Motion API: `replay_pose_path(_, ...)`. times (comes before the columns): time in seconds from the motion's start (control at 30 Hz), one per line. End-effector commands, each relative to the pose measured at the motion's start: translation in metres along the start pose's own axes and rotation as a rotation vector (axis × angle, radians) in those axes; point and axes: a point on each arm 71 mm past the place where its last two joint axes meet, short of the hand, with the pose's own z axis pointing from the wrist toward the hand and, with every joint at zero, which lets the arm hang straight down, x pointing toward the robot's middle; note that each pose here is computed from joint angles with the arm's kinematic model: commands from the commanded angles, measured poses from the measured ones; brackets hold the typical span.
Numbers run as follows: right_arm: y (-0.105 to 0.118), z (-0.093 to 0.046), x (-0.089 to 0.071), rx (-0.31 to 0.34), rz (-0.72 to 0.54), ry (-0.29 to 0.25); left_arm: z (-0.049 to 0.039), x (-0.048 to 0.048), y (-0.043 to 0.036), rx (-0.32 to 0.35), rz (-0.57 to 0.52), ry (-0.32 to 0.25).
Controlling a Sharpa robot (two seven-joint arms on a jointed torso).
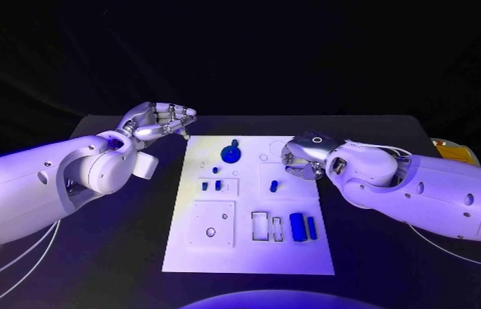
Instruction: Assemble the parts on the task board
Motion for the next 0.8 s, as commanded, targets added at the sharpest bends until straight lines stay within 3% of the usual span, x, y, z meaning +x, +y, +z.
replay_pose_path(0.03,0.0,-0.001,0.006,0.008,-0.032,0.04,0.0002,0.0004,-0.0021,0.013,-0.019,-0.003)
replay_pose_path(0.8,0.007,0.0,0.017,-0.005,0.031,0.007,-0.0001,-0.0015,0.0,-0.012,-0.021,0.001)
